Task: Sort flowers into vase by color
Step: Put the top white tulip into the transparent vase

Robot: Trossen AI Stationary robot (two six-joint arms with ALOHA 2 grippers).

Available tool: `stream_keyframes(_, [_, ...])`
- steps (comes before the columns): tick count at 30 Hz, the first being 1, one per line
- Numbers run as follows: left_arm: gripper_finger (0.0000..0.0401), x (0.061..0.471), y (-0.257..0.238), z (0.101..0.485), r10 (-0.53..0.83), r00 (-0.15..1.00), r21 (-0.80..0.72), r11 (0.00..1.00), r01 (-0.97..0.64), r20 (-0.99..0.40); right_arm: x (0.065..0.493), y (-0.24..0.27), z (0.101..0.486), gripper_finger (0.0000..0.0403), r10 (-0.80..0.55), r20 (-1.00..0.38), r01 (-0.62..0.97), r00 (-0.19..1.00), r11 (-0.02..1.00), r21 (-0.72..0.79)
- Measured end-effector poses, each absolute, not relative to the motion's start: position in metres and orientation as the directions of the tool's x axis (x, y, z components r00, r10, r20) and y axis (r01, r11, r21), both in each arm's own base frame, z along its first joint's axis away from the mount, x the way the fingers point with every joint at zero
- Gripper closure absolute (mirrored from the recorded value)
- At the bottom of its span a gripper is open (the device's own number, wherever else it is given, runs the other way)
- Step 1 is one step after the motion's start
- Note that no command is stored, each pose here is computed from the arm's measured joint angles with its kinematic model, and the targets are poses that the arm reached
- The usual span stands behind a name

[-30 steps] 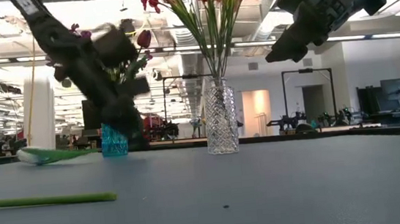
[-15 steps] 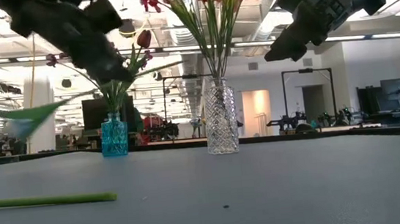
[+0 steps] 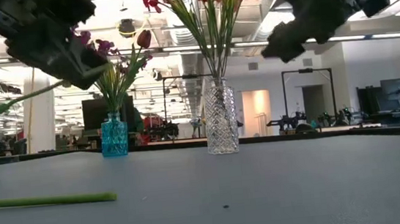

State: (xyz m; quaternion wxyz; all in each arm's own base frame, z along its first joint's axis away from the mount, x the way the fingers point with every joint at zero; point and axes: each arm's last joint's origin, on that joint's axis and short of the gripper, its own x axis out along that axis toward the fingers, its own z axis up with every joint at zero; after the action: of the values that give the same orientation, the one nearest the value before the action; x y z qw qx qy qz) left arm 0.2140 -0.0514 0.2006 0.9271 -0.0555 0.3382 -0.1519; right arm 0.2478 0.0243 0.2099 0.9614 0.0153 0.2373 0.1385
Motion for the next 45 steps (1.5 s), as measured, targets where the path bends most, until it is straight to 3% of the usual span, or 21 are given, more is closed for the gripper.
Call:
stream_keyframes(6, [0.0399,0.227,-0.080,0.179,-0.381,0.692,-0.214,0.923,0.320,-0.613,0.264,0.049,0.184,0.0202,0.344,-0.482,-0.269,0.806,0.938,0.221])
stream_keyframes(11, [0.0399,0.243,-0.091,0.158,-0.364,0.708,-0.184,0.929,0.321,-0.605,0.266,0.063,0.168,0.0214,0.376,-0.533,-0.176,0.758,0.905,0.388])
stream_keyframes(16, [0.0399,0.274,-0.101,0.139,-0.321,0.727,-0.064,0.931,0.358,-0.607,0.265,0.076,0.153,0.0222,0.402,-0.584,-0.040,0.705,0.845,0.533])
stream_keyframes(21, [0.0399,0.310,-0.118,0.121,-0.205,0.737,0.125,0.922,0.366,-0.644,0.258,0.099,0.149,0.0232,0.443,-0.598,-0.008,0.668,0.808,0.589])
stream_keyframes(27, [0.0399,0.360,-0.137,0.105,-0.087,0.767,0.259,0.912,0.318,-0.635,0.248,0.122,0.152,0.0237,0.350,-0.603,0.068,0.717,0.826,0.560])
stream_keyframes(37, [0.0399,0.409,-0.156,0.094,0.125,0.762,0.429,0.878,0.213,-0.635,0.247,0.130,0.124,0.0237,0.242,-0.702,0.218,0.670,0.840,0.497])
stream_keyframes(45, [0.0399,0.418,-0.154,0.097,0.138,0.761,0.410,0.895,0.179,-0.634,0.271,0.145,0.113,0.0237,0.160,-0.752,0.067,0.640,0.963,0.262])
